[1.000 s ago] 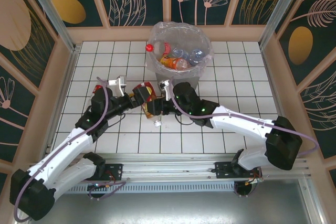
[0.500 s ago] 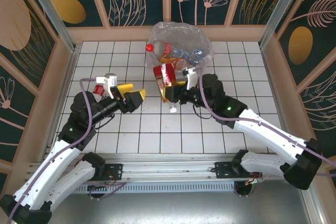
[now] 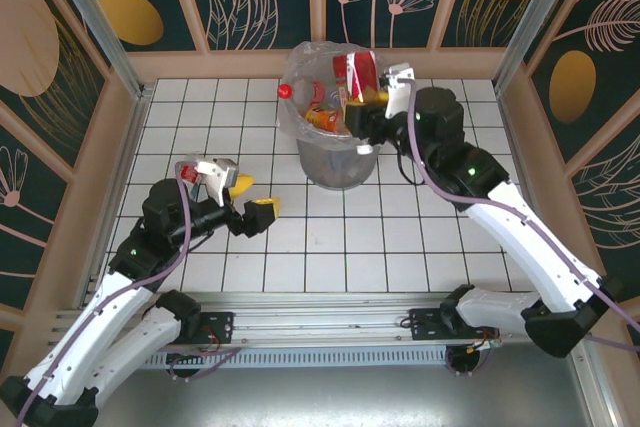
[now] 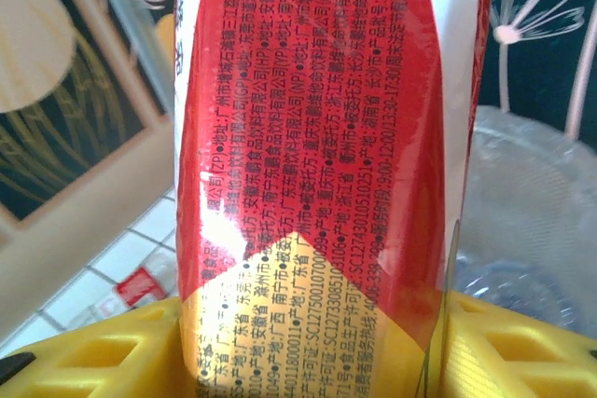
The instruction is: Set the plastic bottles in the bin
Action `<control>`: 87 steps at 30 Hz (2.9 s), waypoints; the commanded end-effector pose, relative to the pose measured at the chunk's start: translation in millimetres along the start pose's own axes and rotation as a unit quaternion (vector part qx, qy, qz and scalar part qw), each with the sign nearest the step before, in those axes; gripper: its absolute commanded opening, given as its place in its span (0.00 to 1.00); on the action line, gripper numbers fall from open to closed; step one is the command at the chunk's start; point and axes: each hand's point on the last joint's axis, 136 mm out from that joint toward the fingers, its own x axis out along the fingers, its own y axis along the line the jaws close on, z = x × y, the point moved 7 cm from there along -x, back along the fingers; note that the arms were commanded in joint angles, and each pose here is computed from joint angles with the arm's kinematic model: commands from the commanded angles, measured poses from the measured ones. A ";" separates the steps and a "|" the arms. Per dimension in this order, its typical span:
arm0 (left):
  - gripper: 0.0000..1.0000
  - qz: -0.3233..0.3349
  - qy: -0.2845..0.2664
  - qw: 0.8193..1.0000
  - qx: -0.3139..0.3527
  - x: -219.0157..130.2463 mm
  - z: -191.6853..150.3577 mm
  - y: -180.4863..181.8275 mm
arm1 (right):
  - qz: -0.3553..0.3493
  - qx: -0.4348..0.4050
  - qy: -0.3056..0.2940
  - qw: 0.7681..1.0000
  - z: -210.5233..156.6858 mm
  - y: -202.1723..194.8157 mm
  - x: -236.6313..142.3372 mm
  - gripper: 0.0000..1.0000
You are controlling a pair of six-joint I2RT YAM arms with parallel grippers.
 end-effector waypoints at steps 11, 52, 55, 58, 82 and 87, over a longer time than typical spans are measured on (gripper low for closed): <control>0.99 0.045 -0.002 0.999 0.007 1.0 -12.0 13.1 | -0.143 -0.097 0.070 0.983 28.2 -45.7 85.5 0.59; 0.99 0.421 0.077 0.900 -0.081 -9.7 -19.4 89.3 | -0.118 -0.132 0.069 0.982 11.3 -78.7 160.3 0.84; 0.99 0.456 0.084 0.882 -0.084 -12.4 -17.6 97.7 | -0.104 -0.123 0.055 0.985 17.9 -73.6 144.7 0.87; 0.98 0.474 0.094 0.870 -0.097 -14.3 -16.2 110.5 | -0.092 -0.117 0.039 0.988 24.7 -68.2 125.7 0.89; 0.99 0.564 0.236 0.768 -0.188 -10.7 -39.8 234.1 | 0.195 0.038 0.004 0.980 -59.6 -4.0 -45.7 0.91; 0.99 0.574 0.256 0.753 -0.195 -9.5 -46.2 260.1 | 0.237 0.078 0.022 0.968 -91.4 2.0 -55.8 0.92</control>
